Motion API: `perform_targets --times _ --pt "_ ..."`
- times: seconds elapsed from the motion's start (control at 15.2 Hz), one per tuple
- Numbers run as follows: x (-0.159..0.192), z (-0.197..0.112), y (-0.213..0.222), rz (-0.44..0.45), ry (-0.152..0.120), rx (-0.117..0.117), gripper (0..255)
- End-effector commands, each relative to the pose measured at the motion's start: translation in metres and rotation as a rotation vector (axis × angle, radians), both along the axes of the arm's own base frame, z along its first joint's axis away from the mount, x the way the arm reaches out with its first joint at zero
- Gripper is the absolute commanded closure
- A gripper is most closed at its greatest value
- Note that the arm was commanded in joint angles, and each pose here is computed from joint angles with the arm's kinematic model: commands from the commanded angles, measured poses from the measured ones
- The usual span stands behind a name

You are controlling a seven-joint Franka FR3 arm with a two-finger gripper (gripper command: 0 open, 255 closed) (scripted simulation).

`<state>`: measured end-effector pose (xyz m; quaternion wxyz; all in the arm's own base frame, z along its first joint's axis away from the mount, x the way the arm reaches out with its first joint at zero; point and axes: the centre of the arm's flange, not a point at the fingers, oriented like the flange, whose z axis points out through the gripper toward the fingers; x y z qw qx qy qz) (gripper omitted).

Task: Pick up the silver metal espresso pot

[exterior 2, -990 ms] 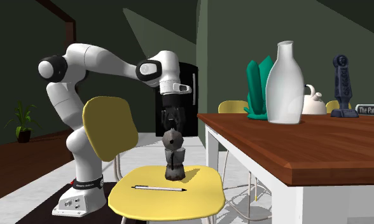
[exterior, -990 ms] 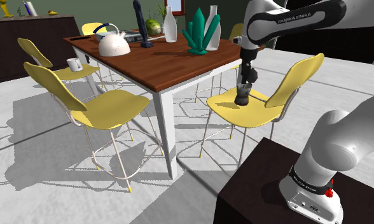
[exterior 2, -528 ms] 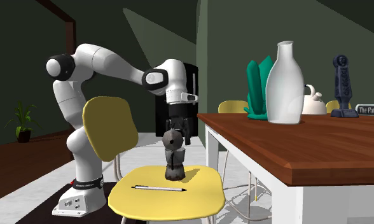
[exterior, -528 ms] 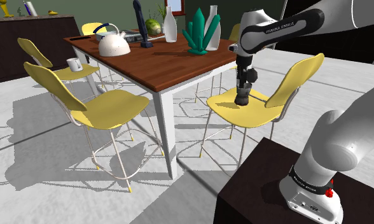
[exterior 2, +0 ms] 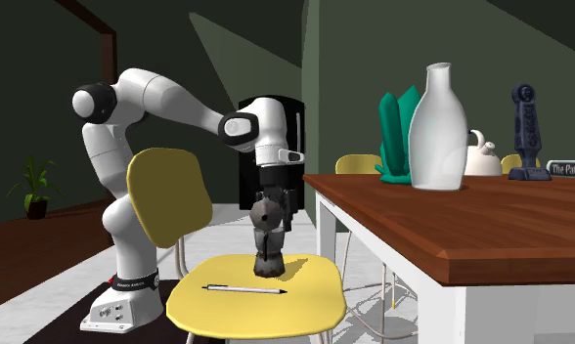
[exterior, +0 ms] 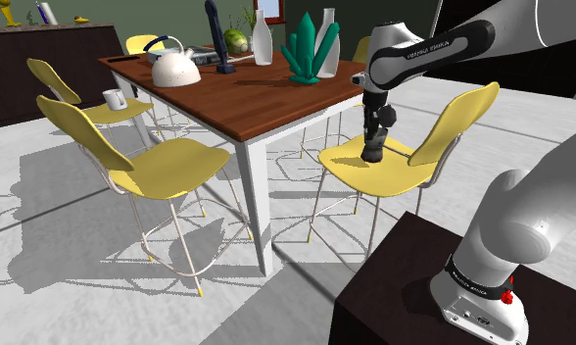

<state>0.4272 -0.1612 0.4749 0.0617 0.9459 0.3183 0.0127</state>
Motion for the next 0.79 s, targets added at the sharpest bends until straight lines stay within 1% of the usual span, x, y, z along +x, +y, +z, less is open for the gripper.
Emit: perform_targets --times 0.0,0.33,0.73 --pt "0.0 -0.001 -0.001 -0.001 0.003 0.0 255" --pt "0.0 -0.002 0.0 -0.001 0.003 0.0 255" --pt "0.0 0.03 0.0 -0.001 0.003 0.0 255"
